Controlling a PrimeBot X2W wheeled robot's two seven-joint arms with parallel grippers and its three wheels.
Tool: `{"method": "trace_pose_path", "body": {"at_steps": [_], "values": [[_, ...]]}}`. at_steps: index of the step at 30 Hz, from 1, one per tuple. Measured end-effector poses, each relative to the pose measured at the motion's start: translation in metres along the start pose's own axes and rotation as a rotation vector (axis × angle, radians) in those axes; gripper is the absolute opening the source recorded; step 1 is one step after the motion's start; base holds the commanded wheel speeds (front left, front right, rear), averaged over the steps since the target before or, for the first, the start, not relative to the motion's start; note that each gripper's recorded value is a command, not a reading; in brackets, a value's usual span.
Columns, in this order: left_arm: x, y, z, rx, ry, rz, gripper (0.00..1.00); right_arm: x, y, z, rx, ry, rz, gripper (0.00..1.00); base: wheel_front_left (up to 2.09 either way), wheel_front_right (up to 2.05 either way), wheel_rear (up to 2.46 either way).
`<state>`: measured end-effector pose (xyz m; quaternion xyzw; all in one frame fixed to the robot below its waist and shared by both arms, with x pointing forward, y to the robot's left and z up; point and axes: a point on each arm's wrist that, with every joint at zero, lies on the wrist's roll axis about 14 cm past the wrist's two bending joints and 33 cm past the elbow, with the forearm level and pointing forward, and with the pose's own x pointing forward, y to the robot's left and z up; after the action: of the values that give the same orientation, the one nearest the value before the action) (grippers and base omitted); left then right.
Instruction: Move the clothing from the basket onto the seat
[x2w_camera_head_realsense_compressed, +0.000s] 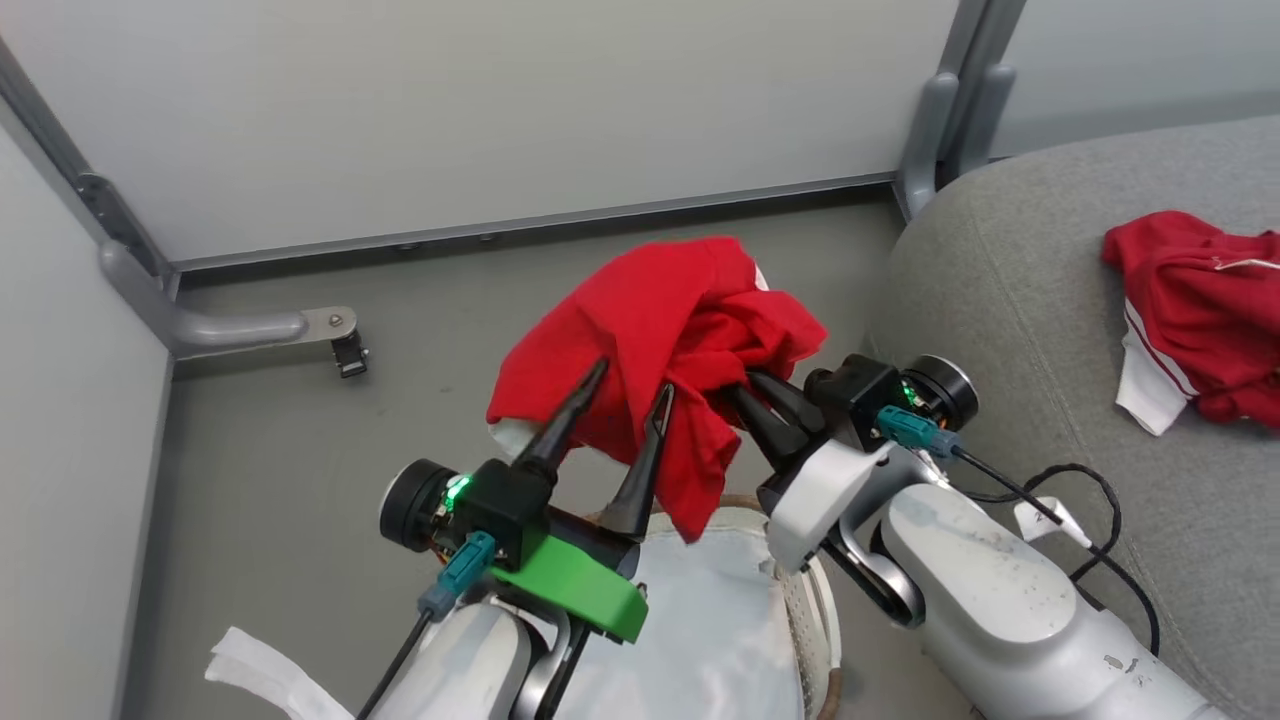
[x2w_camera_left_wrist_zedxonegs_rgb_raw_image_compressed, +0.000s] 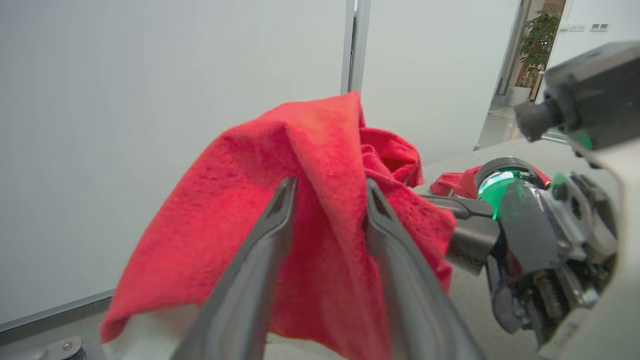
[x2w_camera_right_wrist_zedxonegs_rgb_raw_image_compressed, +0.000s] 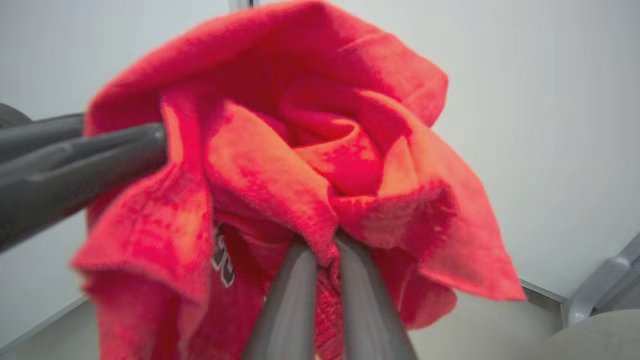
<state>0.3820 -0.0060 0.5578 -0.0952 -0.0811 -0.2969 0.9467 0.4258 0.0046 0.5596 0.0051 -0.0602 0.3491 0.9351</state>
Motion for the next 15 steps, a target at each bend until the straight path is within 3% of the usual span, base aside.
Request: {"method": "trace_pose_path", "body": {"at_steps": [8, 15], "values": [[0.023, -0.021, -0.022, -0.007, 0.045, -0.092, 1.00, -0.052, -0.057, -0.001, 0.027, -0.010, -0.224, 0.00, 0.00, 0.00, 0.00], [0.045, -0.069, -0.050, -0.058, 0.101, -0.256, 1.00, -0.132, -0.108, -0.010, 0.053, 0.006, -0.495, 0.00, 0.00, 0.00, 0.00]]}}
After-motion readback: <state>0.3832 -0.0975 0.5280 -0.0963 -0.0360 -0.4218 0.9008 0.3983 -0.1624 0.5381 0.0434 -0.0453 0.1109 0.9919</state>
